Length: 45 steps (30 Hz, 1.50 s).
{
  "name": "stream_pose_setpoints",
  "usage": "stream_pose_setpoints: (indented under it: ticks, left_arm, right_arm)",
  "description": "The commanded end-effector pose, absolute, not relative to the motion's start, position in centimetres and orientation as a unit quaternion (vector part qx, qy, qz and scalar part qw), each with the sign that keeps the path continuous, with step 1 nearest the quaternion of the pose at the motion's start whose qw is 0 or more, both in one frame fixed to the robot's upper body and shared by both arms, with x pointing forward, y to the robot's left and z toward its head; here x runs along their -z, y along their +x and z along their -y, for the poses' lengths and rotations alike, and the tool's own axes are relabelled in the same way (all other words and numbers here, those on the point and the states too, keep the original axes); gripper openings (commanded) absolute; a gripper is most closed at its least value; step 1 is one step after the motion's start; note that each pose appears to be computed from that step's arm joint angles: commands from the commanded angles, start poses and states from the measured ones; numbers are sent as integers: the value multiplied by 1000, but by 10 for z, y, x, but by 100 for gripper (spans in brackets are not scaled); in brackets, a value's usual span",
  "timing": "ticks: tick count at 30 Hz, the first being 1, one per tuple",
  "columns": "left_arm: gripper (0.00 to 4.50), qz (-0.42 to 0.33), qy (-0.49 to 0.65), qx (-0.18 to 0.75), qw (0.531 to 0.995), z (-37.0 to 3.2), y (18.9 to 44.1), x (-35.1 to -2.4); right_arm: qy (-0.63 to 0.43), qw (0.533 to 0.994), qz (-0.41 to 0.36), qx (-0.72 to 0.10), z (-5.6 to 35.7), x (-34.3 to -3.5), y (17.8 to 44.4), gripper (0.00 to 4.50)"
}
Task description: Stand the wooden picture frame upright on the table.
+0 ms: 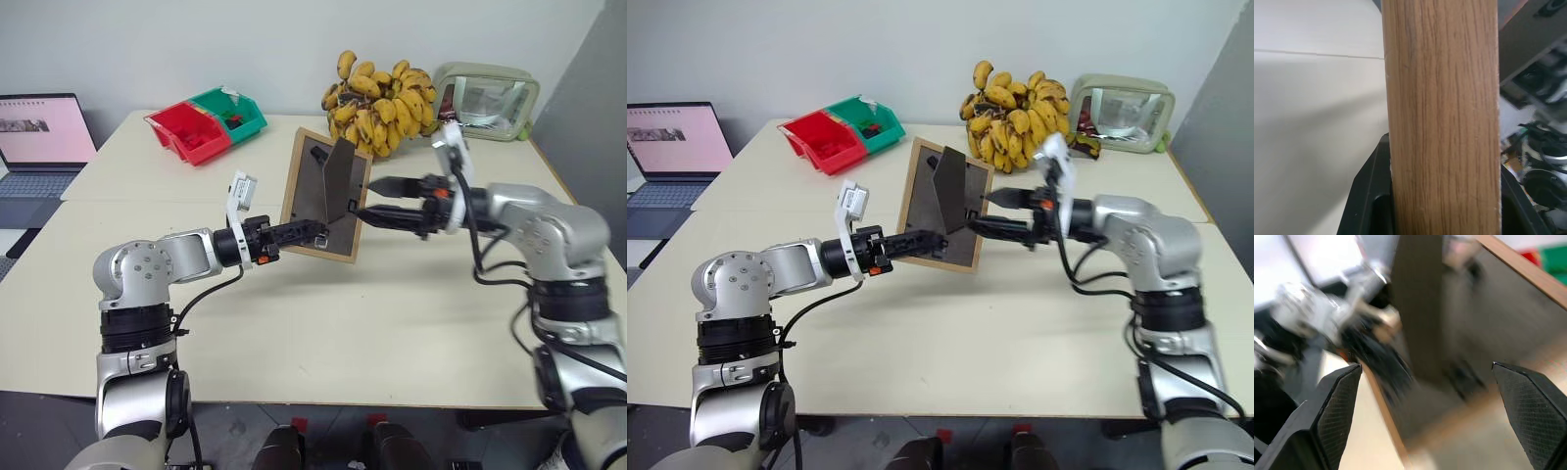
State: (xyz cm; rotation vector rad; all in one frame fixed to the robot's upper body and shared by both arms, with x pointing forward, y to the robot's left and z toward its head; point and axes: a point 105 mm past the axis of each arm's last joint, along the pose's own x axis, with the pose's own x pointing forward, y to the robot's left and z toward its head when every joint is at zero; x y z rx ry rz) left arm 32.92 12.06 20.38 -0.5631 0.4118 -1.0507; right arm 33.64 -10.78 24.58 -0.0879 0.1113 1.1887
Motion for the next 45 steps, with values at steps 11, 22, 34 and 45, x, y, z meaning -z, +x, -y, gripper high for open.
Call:
stream_pose_setpoints:
  ticks: [11,22,34,45]
  left_arm:
    - [121,-279,-311,534,735,-129,292,-210]
    - [121,-282,-358,539,708,-107,284,-218]
    - [121,-273,-360,554,699,-95,281,-218]
    - [121,-280,-355,561,693,-90,279,-217]
  right_arm:
    - [-583,697,234,-345,135,-214,360,449]
    - [-597,571,481,-294,84,-228,340,449]
    - [-555,559,533,-309,52,-229,336,412]
    - [-539,545,567,-302,54,-241,325,206]
